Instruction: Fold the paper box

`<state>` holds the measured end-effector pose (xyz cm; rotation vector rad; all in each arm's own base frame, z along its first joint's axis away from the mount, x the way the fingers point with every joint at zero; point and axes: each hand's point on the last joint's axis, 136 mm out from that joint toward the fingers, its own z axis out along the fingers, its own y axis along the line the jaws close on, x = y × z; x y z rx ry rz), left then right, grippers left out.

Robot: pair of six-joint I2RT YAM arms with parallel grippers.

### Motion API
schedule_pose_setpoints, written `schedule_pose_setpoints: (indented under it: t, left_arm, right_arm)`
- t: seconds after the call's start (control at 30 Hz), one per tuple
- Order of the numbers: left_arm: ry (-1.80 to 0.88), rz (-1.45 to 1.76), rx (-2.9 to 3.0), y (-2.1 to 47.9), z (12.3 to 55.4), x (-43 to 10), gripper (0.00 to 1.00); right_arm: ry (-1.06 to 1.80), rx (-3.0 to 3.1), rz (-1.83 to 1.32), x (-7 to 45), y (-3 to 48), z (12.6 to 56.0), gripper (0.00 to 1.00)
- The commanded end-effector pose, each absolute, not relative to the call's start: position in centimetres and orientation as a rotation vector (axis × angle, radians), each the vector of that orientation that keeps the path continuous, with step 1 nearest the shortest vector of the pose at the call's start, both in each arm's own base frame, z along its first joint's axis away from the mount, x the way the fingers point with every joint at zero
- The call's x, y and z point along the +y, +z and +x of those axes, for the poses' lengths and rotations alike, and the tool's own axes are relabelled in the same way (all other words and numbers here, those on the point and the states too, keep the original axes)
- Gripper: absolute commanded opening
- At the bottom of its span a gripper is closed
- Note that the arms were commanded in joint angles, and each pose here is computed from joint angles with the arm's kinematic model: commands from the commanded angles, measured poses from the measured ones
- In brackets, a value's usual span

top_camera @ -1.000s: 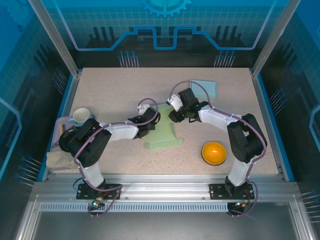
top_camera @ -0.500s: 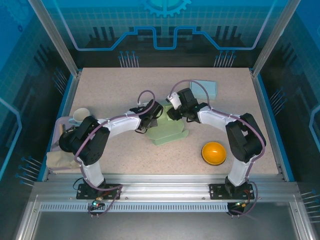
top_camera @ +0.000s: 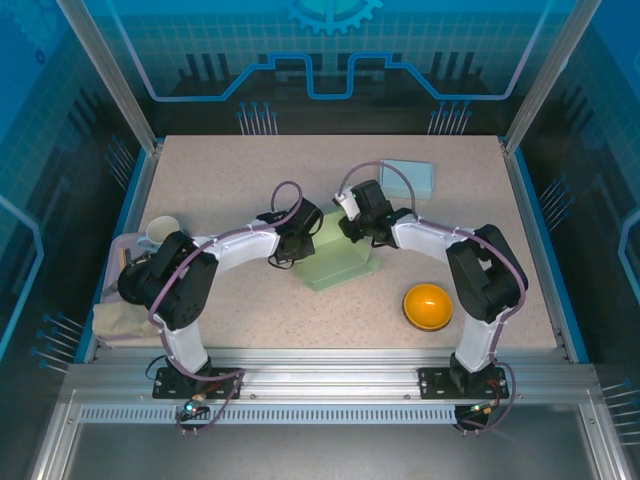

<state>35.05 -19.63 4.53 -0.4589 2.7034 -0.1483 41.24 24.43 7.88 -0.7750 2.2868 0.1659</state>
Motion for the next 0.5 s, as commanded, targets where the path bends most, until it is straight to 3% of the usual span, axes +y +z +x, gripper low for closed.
schedule_pose_setpoints:
  t: [0.0, 0.2, 0.33, 0.47]
  left_arm:
    - [-0.219, -0.557, 2.673, 6.9, 35.3, -20.0, 0.09]
    - [-0.248, -0.689, 2.65, 7.1, 35.0, -19.8, 0.09]
    - [-0.245, -0.736, 2.644, 7.2, 34.8, -19.6, 0.09]
    - [-0.282, -0.729, 2.649, 7.3, 34.9, -20.0, 0.1]
  right_arm:
    - [-0.034, 2.294, -0.686, 23.4, 7.6, 41.8, 0.15]
    - [-0.434, 2.356, -0.419, 18.7, 8.1, 41.9, 0.16]
    - [-0.48, 2.362, -0.339, 18.0, 8.6, 41.6, 0.19]
    - [-0.228, 2.359, -0.484, 21.6, 8.0, 41.6, 0.38]
